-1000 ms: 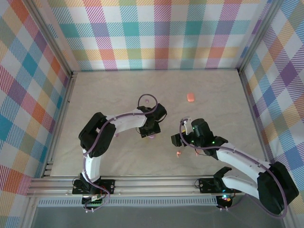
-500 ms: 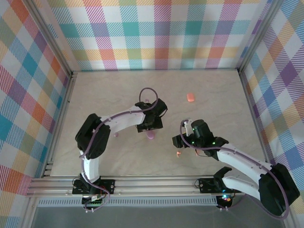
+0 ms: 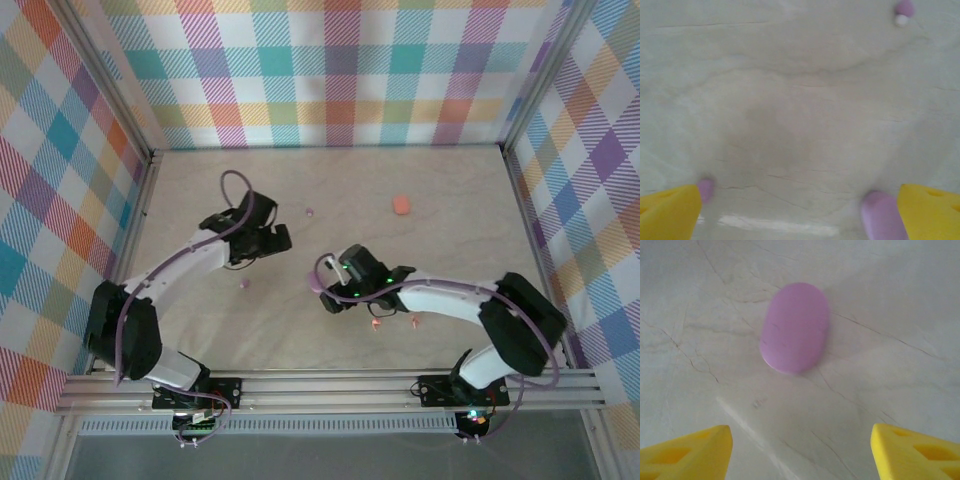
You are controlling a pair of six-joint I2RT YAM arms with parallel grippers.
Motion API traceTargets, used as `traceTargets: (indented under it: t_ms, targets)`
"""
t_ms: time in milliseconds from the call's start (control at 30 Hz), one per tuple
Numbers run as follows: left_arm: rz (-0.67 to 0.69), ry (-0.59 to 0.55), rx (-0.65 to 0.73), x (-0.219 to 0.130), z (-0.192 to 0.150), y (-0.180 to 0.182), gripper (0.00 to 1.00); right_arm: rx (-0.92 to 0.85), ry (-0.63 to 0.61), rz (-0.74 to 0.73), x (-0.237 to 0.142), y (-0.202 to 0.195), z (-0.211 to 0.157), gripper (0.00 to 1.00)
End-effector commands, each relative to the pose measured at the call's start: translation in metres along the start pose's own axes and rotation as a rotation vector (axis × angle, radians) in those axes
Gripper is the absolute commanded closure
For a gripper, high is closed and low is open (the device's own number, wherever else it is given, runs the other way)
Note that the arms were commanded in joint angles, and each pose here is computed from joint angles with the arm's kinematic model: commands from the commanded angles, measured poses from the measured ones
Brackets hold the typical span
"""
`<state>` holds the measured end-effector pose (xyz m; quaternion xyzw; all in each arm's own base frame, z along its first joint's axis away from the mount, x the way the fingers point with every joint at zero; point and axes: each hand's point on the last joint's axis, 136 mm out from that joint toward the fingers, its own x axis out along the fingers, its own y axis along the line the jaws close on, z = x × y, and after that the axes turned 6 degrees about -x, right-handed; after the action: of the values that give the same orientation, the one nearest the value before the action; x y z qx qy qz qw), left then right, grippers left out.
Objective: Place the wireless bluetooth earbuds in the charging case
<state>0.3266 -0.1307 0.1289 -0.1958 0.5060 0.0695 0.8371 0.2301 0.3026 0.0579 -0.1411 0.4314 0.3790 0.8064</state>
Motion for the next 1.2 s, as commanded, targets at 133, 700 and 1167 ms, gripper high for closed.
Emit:
traceTargets:
  t_ms: [133, 700, 1167]
  targets:
    - [-0.161, -0.083, -0.004, -0.026, 0.016, 0.027, 0.0, -0.022, 0.077, -0.145, 0.032, -0.008, 0.015, 0.25]
    - [-0.399, -0.414, 0.238, -0.059, 0.026, 0.018, 0.01, -0.058, 0.184, -0.128, 0.061, -0.004, 0.017, 0.44]
    - [-0.693, -0.517, 0.472, -0.098, 0.004, -0.02, 0.14, -0.117, 0.131, 0.252, 0.011, 0.001, 0.032, 0.66]
